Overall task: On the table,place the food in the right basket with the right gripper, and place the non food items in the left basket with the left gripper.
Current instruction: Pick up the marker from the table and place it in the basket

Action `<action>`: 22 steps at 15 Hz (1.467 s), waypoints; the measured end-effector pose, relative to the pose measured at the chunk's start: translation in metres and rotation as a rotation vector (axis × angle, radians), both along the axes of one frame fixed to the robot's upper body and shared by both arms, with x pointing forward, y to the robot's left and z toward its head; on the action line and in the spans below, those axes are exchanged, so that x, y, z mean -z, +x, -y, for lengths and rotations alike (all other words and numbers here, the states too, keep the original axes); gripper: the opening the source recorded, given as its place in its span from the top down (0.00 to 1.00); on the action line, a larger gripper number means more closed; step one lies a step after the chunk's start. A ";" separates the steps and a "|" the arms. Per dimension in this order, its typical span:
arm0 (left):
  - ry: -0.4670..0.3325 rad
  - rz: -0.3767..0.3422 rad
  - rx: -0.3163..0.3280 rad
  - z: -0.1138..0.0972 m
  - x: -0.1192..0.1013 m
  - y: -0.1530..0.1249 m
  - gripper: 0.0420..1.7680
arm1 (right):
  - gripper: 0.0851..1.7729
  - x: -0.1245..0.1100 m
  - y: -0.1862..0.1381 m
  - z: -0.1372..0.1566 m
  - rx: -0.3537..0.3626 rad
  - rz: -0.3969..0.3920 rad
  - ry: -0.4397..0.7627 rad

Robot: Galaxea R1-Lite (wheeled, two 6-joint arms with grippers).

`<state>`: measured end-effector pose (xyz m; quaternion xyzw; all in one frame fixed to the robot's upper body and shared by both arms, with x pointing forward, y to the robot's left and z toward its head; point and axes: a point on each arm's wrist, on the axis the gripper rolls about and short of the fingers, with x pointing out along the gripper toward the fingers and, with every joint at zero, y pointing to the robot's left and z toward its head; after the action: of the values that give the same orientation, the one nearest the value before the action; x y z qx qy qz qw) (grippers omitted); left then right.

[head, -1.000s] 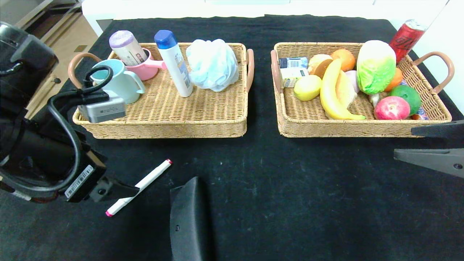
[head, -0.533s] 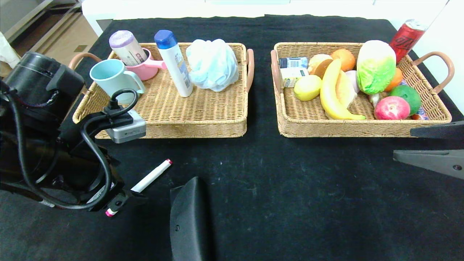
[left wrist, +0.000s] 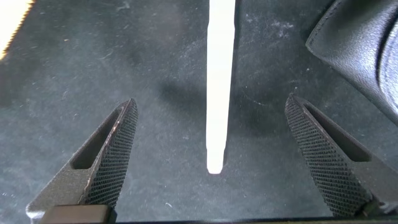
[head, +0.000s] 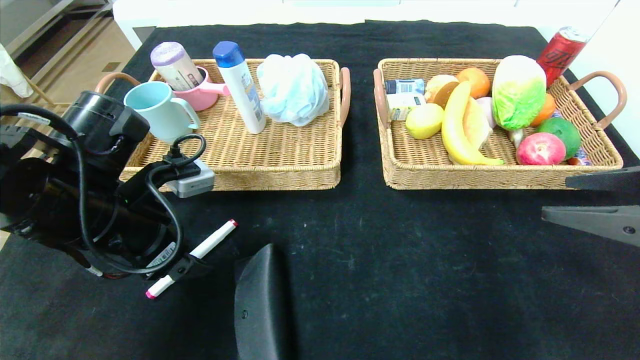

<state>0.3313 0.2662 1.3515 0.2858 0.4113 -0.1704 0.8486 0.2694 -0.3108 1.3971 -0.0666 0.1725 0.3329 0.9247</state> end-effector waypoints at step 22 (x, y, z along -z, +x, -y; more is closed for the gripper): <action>0.021 -0.063 -0.018 0.003 0.017 0.016 0.39 | 0.04 0.000 0.001 0.000 0.000 -0.003 0.000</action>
<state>0.3478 0.2628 1.3341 0.2854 0.4420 -0.1675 0.8337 0.2700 -0.3108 1.3966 -0.0661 0.1737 0.3329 0.9245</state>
